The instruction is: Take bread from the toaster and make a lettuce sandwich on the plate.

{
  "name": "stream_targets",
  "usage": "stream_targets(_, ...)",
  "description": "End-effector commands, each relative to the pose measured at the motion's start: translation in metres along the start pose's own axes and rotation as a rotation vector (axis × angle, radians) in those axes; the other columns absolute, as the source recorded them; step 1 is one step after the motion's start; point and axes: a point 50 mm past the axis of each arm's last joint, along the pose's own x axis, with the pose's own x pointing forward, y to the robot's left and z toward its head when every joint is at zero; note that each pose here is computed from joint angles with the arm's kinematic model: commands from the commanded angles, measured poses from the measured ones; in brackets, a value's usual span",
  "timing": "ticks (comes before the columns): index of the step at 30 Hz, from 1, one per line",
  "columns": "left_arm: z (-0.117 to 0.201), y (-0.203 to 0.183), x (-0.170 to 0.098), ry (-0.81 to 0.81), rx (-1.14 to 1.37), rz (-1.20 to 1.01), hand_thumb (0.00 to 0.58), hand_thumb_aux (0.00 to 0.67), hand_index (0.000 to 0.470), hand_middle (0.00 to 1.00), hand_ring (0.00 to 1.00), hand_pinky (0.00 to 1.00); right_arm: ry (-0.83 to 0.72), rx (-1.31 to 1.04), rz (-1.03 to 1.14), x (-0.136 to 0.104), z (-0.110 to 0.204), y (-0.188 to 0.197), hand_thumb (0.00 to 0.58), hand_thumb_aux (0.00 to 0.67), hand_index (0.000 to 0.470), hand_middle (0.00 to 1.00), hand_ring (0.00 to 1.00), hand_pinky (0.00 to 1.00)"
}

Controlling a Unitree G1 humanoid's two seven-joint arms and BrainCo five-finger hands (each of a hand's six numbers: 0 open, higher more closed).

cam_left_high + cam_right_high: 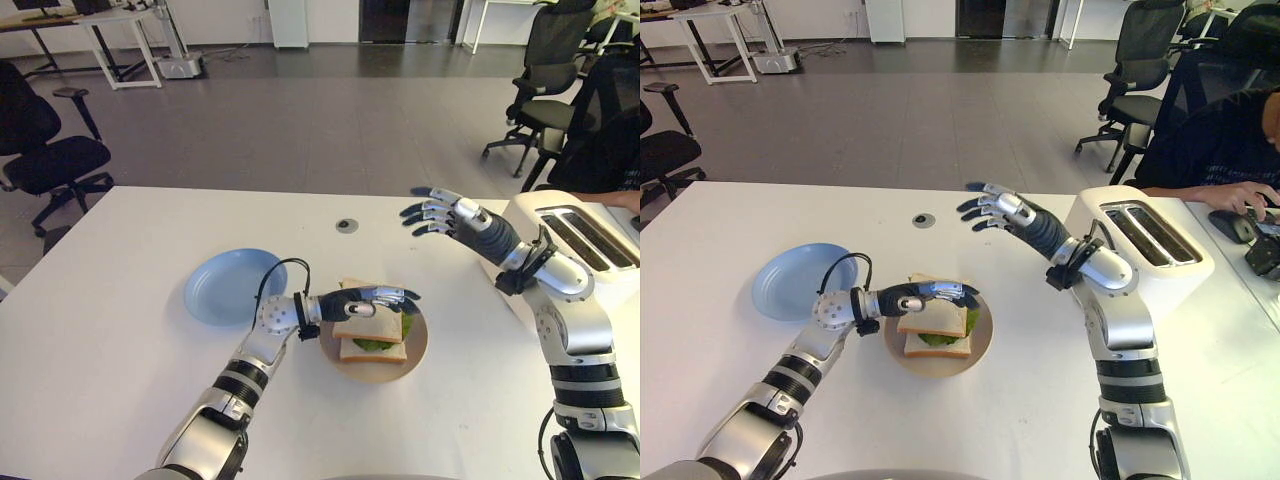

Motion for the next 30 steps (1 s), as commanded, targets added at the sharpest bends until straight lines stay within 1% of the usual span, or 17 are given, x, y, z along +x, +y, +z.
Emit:
stream_targets(1, 0.022, -0.002, -0.002, -0.130, -0.052, 0.023, 0.580, 0.670, 0.470, 1.00, 1.00, 1.00, 0.029, 0.021, 0.112, 0.001, -0.004, 0.013, 0.580, 0.670, 0.470, 1.00, 1.00, 1.00)
stream_targets(2, 0.026, -0.003, -0.004, -0.144, -0.054, 0.019, 0.580, 0.670, 0.470, 1.00, 1.00, 1.00, 0.053, 0.023, 0.167, -0.002, -0.007, 0.020, 0.580, 0.670, 0.470, 1.00, 1.00, 1.00)
stream_targets(4, 0.033, -0.011, -0.011, -0.141, -0.107, -0.034, 0.580, 0.670, 0.470, 1.00, 1.00, 1.00, 0.178, 0.049, 0.382, -0.017, -0.021, 0.045, 0.580, 0.670, 0.470, 1.00, 1.00, 1.00)
stream_targets(6, 0.029, -0.029, -0.029, -0.034, -0.209, -0.158, 0.580, 0.670, 0.470, 1.00, 1.00, 1.00, 0.357, 0.097, 0.640, -0.042, -0.038, 0.075, 0.580, 0.670, 0.470, 1.00, 1.00, 1.00)
stream_targets(8, 0.018, -0.046, -0.049, 0.112, -0.297, -0.247, 0.580, 0.670, 0.470, 1.00, 1.00, 1.00, 0.469, 0.149, 0.804, -0.060, -0.050, 0.097, 0.580, 0.670, 0.470, 1.00, 1.00, 1.00)
stream_targets(11, 0.006, -0.063, -0.070, 0.273, -0.389, -0.327, 0.580, 0.670, 0.470, 1.00, 1.00, 1.00, 0.524, 0.222, 0.918, -0.073, -0.057, 0.119, 0.580, 0.670, 0.470, 1.00, 1.00, 1.00)
stream_targets(14, -0.003, -0.071, -0.082, 0.402, -0.429, -0.380, 0.580, 0.670, 0.470, 1.00, 1.00, 1.00, 0.564, 0.255, 0.960, -0.081, -0.066, 0.132, 0.580, 0.670, 0.470, 1.00, 1.00, 1.00)
stream_targets(16, -0.011, -0.068, -0.082, 0.458, -0.371, -0.354, 0.580, 0.670, 0.470, 1.00, 1.00, 1.00, 0.583, 0.247, 0.919, -0.078, -0.074, 0.132, 0.580, 0.670, 0.470, 1.00, 1.00, 1.00)
stream_targets(20, -0.027, -0.047, -0.076, 0.468, -0.196, -0.236, 0.580, 0.670, 0.470, 1.00, 1.00, 1.00, 0.577, 0.175, 0.731, -0.057, -0.093, 0.112, 0.580, 0.670, 0.470, 1.00, 1.00, 1.00)
stream_targets(24, -0.044, -0.022, -0.063, 0.437, -0.064, -0.118, 0.580, 0.670, 0.470, 1.00, 1.00, 1.00, 0.548, 0.133, 0.499, -0.034, -0.112, 0.085, 0.580, 0.670, 0.470, 1.00, 1.00, 1.00)
stream_targets(27, -0.057, -0.002, -0.052, 0.439, 0.003, -0.030, 0.580, 0.670, 0.470, 1.00, 1.00, 1.00, 0.514, 0.116, 0.331, -0.015, -0.121, 0.061, 0.580, 0.670, 0.470, 1.00, 1.00, 1.00)
stream_targets(30, -0.065, 0.019, -0.034, 0.459, 0.036, 0.070, 0.580, 0.670, 0.470, 1.00, 1.00, 1.00, 0.464, 0.098, 0.121, 0.012, -0.124, 0.029, 0.580, 0.670, 0.470, 1.00, 1.00, 1.00)
